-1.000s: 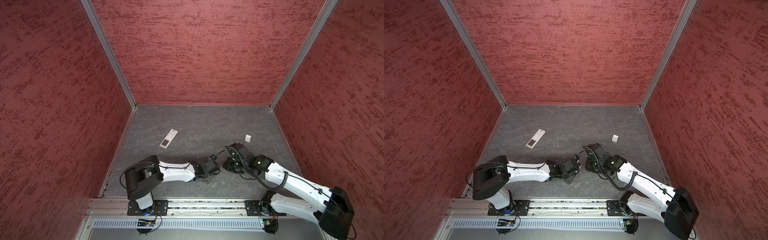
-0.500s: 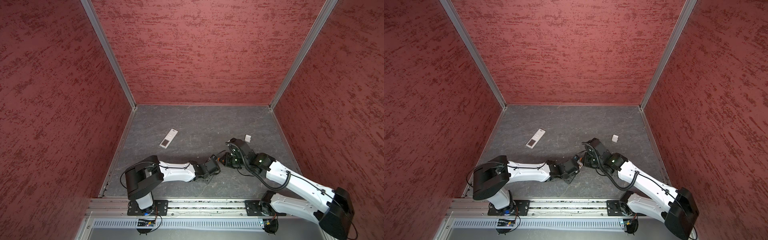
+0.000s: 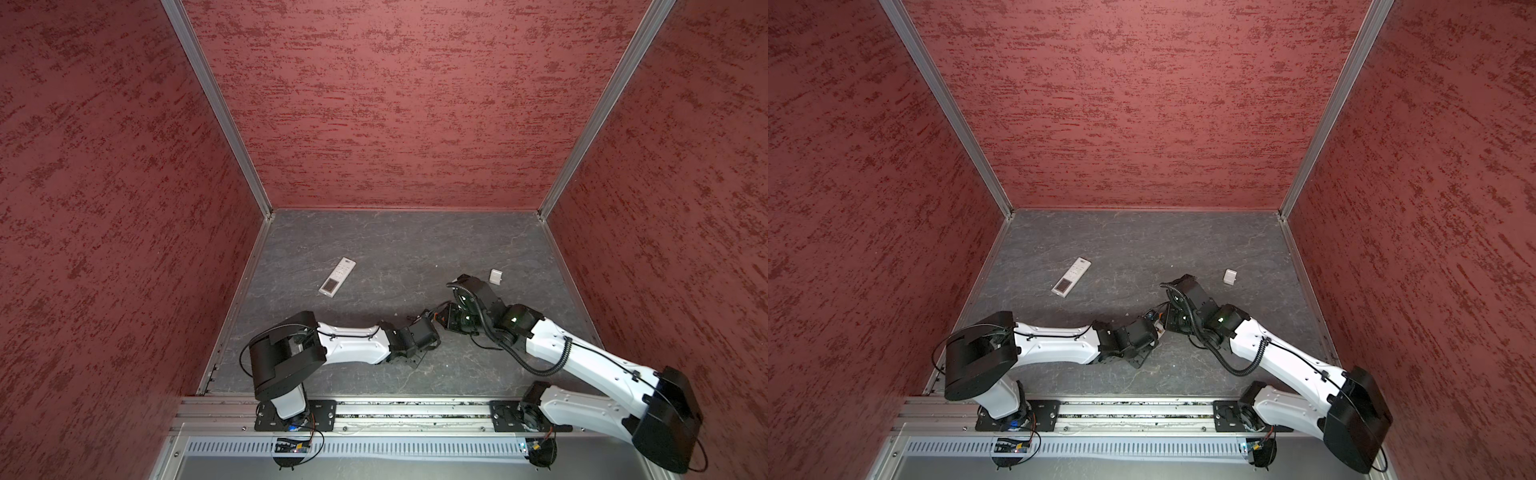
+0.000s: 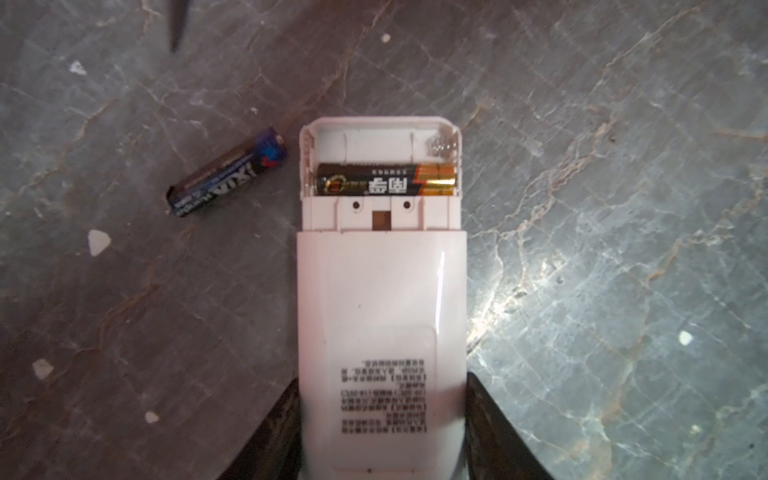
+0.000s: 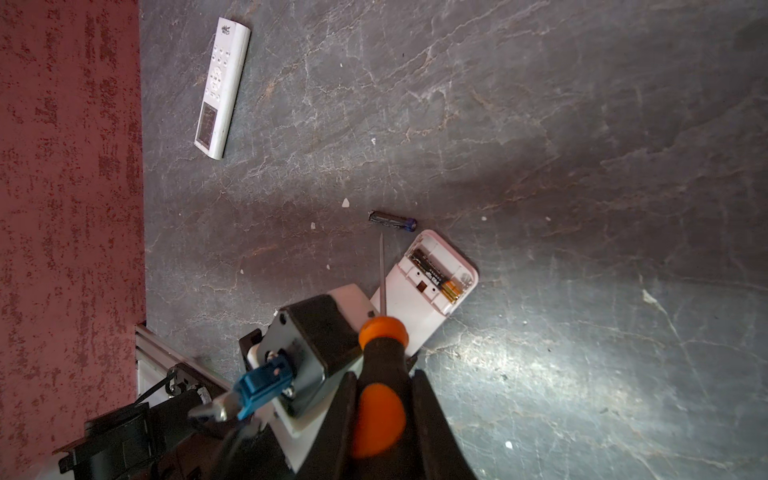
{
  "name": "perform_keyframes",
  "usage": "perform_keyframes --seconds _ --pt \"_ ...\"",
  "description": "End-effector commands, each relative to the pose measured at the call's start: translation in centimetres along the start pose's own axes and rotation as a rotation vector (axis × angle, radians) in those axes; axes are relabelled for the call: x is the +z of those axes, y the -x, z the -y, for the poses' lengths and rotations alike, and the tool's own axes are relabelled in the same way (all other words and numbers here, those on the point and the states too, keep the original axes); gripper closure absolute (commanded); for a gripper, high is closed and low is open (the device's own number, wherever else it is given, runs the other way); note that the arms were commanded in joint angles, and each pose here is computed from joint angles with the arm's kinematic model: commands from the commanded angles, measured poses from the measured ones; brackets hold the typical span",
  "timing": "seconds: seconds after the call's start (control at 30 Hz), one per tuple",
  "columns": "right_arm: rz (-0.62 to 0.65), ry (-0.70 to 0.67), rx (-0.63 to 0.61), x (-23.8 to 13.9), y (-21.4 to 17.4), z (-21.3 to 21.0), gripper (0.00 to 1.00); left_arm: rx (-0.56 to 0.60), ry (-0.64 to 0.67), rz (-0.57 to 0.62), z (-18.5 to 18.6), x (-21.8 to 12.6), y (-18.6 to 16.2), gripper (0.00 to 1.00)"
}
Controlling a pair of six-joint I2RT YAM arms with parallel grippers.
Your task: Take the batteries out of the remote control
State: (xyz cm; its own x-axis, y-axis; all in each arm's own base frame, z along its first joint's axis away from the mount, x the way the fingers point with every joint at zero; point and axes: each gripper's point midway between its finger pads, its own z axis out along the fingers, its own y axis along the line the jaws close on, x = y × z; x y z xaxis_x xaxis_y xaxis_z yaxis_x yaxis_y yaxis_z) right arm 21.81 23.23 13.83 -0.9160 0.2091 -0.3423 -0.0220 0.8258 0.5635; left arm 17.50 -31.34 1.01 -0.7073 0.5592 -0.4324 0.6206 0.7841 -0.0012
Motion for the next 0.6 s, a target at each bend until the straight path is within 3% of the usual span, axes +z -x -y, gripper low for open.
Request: perform_keyframes --seconds 0.0,0.13,0.23,0.37,0.57 --pt "0.047 0.009 -0.004 0.5 1.0 -0.1 1.0 0.037 -0.04 -0.295 0.1 2.2 -8.7 0.92" --pt "0.064 -0.006 0.003 0.5 1.3 0.3 1.0 0.032 -0.026 -0.289 -0.3 2.0 -8.7 0.87" --pt "0.082 -0.01 0.01 0.1 1.6 0.6 1.0 0.025 -0.011 -0.285 -0.6 1.7 -8.6 0.71" --pt "0.107 -0.01 0.015 -0.3 1.8 1.0 1.0 0.016 0.01 -0.277 -1.1 1.2 -8.2 0.41" --pt "0.122 -0.007 0.023 -0.5 1.9 1.5 1.0 -0.018 0.058 -0.269 -2.1 0.3 -8.1 0.29"
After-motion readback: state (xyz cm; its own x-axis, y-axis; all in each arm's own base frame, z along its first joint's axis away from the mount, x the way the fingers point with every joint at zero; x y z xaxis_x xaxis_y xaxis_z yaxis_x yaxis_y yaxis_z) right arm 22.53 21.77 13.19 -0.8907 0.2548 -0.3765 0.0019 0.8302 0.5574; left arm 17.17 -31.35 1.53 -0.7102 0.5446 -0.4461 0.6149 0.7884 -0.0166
